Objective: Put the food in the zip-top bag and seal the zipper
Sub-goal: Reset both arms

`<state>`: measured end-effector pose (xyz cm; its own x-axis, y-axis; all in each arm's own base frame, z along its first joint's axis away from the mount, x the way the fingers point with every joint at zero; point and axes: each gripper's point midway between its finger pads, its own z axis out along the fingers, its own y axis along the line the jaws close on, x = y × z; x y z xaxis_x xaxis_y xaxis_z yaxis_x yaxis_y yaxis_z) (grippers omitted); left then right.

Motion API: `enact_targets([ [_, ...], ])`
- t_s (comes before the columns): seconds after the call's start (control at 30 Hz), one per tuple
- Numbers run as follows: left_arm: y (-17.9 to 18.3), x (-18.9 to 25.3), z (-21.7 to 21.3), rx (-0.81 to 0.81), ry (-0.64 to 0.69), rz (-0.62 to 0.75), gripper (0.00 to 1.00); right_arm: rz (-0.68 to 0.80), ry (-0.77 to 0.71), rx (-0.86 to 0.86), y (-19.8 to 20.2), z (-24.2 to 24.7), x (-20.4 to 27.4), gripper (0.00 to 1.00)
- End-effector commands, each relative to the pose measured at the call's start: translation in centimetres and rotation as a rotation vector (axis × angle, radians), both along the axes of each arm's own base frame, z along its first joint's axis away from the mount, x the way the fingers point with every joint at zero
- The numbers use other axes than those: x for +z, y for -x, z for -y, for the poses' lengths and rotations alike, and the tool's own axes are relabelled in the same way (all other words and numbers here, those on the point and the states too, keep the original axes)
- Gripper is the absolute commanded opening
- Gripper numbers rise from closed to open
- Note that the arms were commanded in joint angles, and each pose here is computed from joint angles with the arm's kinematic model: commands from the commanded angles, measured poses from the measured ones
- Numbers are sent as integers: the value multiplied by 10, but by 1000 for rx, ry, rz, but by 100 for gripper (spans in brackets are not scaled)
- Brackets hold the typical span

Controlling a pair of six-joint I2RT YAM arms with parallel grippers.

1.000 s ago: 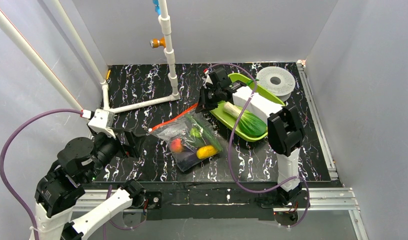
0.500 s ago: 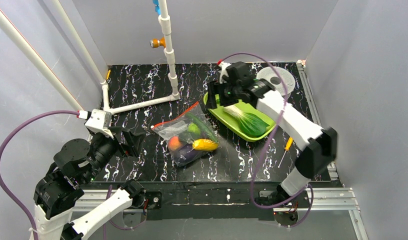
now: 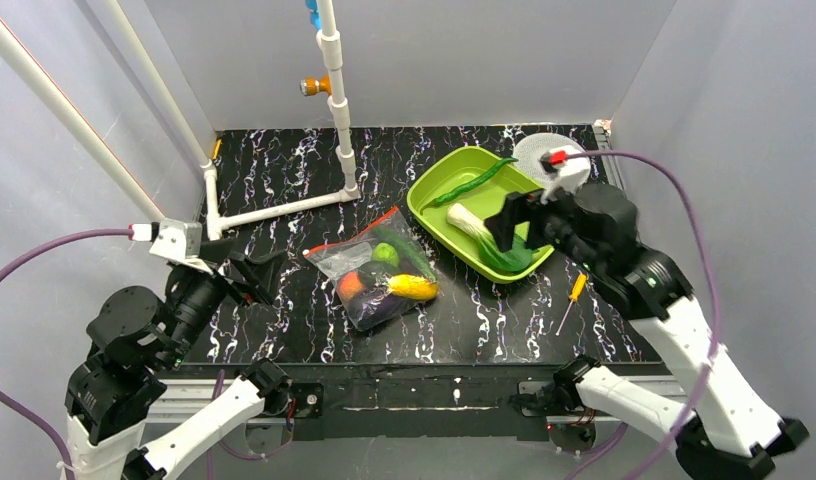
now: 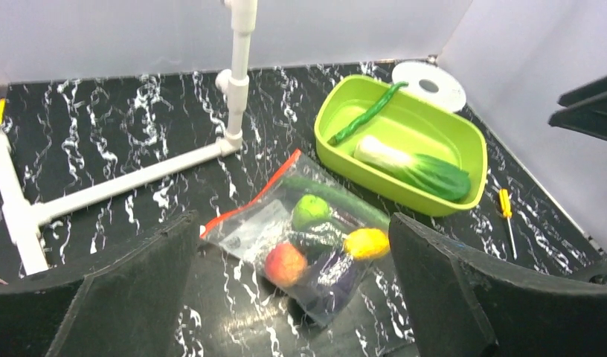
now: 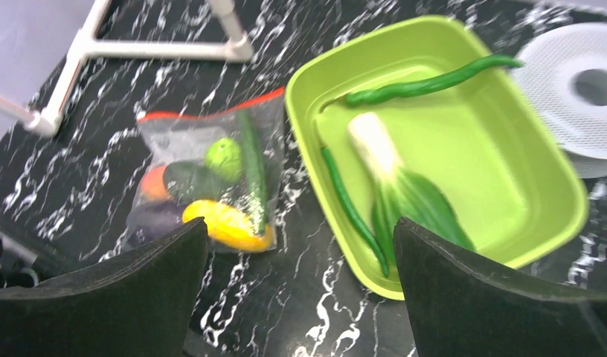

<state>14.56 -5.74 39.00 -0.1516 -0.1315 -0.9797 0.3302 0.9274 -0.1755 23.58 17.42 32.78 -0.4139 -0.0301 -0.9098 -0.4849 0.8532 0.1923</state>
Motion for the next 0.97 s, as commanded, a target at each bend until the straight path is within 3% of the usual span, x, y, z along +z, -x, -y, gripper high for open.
enact_targets([
  [0.0, -1, 30, -9, 29, 46, 135, 98, 172, -36, -188, 3, 46, 31, 98],
  [0.47, 12, 58, -33, 84, 82, 276, 98, 383, -177, -385, 38, 110, 75, 98],
  [0.93, 6, 53, -33, 106, 56, 274, 98, 387, -182, -450, 40, 124, 76, 98],
])
